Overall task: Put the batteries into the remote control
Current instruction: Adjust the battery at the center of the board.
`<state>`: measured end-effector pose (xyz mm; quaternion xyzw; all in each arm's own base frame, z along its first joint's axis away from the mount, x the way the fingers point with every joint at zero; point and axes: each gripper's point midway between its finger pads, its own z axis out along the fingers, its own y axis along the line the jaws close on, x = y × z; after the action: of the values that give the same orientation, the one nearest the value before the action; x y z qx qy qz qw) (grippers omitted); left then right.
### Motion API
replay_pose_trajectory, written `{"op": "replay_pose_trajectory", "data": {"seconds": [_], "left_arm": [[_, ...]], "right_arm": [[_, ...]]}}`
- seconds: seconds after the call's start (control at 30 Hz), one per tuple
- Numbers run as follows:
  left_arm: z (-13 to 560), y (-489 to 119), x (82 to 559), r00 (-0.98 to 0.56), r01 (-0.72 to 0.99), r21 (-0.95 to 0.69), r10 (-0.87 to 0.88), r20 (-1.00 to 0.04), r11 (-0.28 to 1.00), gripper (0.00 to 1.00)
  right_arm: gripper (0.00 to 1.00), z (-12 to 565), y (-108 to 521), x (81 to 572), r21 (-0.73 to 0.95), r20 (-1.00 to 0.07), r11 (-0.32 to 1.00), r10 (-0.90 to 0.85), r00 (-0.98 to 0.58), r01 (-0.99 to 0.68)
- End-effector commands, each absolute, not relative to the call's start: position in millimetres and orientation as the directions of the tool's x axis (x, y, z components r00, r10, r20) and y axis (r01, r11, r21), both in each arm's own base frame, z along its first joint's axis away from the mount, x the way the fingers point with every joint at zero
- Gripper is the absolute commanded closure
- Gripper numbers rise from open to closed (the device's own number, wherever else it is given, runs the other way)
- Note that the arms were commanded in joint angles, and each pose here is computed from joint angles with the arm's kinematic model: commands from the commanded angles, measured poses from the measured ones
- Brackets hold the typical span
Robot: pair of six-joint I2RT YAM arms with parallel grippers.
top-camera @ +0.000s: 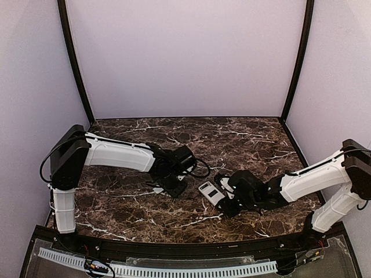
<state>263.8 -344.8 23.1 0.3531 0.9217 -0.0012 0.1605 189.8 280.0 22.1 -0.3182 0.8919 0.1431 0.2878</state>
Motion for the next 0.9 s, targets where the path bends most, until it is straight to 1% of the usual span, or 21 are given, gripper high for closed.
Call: {"op": "replay_pose_trajectory", "data": {"seconds": [0.0, 0.2, 0.47, 0.7, 0.77, 0.87], "left_arm": [[16.9, -315.6, 258.7, -0.730, 0.625, 0.180, 0.651, -0.207, 0.759, 0.62], [17.4, -305.4, 254.9, -0.737, 0.617, 0.194, 0.647, -0.196, 0.762, 0.62], [29.8, -294.5, 258.6, -0.755, 0.591, 0.174, 0.616, -0.223, 0.787, 0.62], [34.9, -289.9, 255.3, -0.748, 0.608, 0.161, 0.629, -0.213, 0.777, 0.62], [40.3, -292.2, 254.9, -0.734, 0.622, 0.148, 0.638, -0.231, 0.769, 0.61], [59.4, -300.6, 258.6, -0.685, 0.662, 0.133, 0.667, -0.292, 0.738, 0.58]], "right_arm": [[1.00, 10.2, 259.1, 188.0, 0.032, -0.561, 0.785, -0.498, -0.661, -0.619], [1.00, 10.7, 259.6, 187.8, 0.035, -0.563, 0.783, -0.498, -0.660, -0.621], [1.00, 11.6, 260.3, 186.9, 0.039, -0.564, 0.780, -0.499, -0.658, -0.625], [1.00, 13.4, 261.1, 185.3, 0.049, -0.567, 0.774, -0.499, -0.656, -0.631], [1.00, 14.0, 261.7, 185.3, 0.051, -0.569, 0.771, -0.499, -0.653, -0.634], [1.00, 14.1, 264.0, 183.5, 0.058, -0.570, 0.761, -0.506, -0.647, -0.646]]}}
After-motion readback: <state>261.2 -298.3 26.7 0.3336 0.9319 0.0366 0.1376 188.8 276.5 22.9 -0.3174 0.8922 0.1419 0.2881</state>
